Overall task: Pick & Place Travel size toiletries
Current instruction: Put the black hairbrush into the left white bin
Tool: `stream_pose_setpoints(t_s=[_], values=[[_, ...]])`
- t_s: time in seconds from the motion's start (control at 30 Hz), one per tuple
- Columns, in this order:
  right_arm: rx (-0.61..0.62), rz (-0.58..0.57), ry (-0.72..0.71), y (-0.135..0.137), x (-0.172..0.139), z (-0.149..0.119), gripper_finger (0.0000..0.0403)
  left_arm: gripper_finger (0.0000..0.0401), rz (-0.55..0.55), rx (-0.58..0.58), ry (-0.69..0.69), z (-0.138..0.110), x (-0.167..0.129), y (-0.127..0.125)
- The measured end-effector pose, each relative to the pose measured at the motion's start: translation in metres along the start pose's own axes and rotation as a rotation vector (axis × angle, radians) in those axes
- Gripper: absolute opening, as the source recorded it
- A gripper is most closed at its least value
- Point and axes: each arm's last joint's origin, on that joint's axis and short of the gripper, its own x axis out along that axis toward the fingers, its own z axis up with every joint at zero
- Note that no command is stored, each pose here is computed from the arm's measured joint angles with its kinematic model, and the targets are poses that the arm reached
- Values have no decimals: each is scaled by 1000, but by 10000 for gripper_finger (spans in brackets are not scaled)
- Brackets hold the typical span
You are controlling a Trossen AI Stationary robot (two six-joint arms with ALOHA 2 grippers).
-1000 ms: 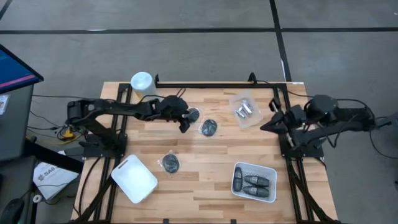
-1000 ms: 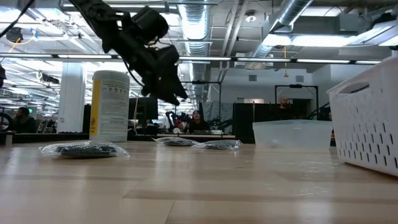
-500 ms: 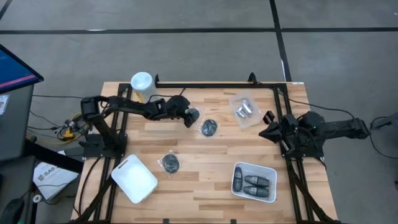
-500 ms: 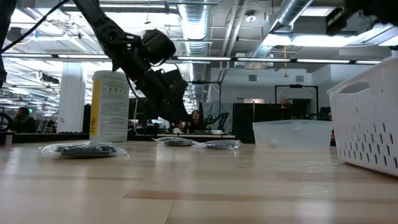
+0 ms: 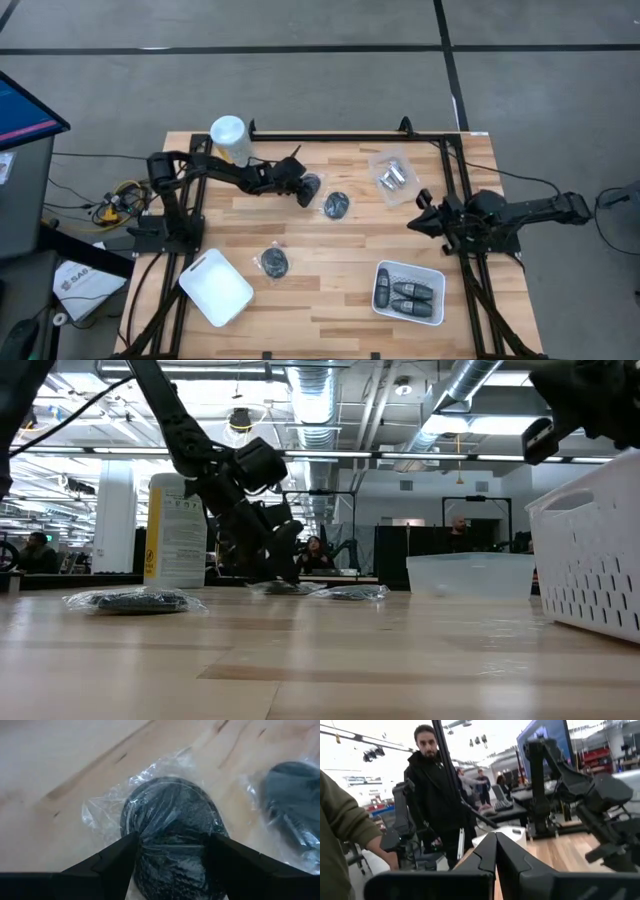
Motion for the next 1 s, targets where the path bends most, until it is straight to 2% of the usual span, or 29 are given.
stream_pose_setpoints(t_s=[0.17, 0.3, 0.4, 0.57, 0.77, 0.93, 1.0], values=[[33, -8, 25, -1, 0, -2, 0, 246, 13, -50, 17, -7, 13, 0], [31, -9, 27, -1, 0, -3, 0, 209, 18, -73, 32, -11, 17, 1], [35, -16, 50, -2, 0, -5, 0, 146, 32, -77, 34, -11, 17, 2], [109, -22, 61, -2, 0, -6, 0, 19, 35, -82, 30, -11, 17, 2], [125, -22, 61, -2, 0, -6, 0, 2, 23, -104, 13, -8, 12, 1], [125, -22, 61, -2, 0, -6, 0, 1, 29, -107, -27, 3, -8, 0], [125, -23, 62, -2, 0, -6, 0, 1, 9, -116, -84, 14, -19, -2]])
